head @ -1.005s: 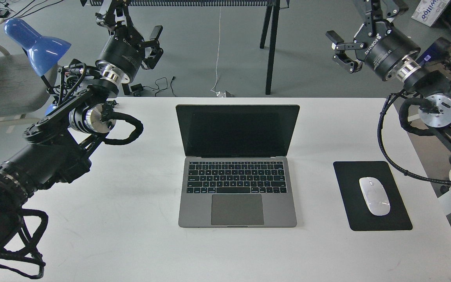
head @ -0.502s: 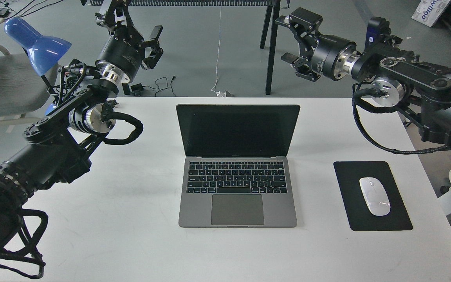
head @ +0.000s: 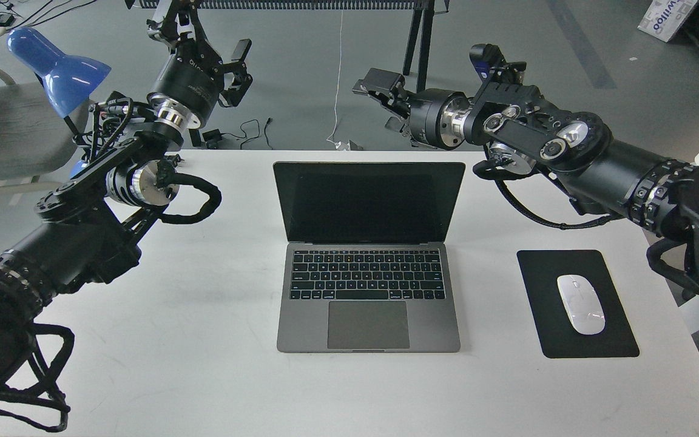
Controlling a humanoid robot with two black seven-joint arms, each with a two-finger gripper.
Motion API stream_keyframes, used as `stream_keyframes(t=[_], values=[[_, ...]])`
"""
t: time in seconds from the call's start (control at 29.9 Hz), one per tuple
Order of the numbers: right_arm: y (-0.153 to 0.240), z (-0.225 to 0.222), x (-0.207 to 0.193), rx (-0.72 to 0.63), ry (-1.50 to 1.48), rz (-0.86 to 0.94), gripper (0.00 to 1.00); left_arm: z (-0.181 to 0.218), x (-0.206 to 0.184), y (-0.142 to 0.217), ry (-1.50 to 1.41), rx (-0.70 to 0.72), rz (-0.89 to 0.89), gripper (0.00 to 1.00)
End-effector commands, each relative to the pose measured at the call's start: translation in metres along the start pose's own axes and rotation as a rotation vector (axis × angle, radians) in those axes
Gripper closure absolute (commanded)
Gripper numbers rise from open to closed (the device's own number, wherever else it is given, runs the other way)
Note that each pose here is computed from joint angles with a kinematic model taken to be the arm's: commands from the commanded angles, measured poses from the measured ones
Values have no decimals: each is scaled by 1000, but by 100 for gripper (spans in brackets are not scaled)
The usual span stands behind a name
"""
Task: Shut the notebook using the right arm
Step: 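Swing the right gripper over toward the top of the laptop screen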
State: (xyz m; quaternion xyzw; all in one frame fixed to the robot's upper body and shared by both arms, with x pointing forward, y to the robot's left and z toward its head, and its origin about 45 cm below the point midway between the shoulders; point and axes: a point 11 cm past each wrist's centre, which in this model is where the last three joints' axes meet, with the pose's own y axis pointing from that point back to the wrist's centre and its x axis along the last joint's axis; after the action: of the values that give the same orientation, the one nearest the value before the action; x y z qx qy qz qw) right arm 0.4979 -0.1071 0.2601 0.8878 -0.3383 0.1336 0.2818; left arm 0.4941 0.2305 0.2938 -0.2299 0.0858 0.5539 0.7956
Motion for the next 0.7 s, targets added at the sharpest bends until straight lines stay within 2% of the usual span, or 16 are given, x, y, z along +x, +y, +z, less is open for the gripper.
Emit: stream_keyframes(t=[0.0,0.27,0.67], values=[[-2,3,-5,-13,14,-11,0,0,0,0,0,0,0,0],[-4,16,-16,-41,33,-36,0,0,0,0,2,-1,-1,0],[-7,10,-24,-30,33,-67,0,0,0,0,2,-1,-1,0]])
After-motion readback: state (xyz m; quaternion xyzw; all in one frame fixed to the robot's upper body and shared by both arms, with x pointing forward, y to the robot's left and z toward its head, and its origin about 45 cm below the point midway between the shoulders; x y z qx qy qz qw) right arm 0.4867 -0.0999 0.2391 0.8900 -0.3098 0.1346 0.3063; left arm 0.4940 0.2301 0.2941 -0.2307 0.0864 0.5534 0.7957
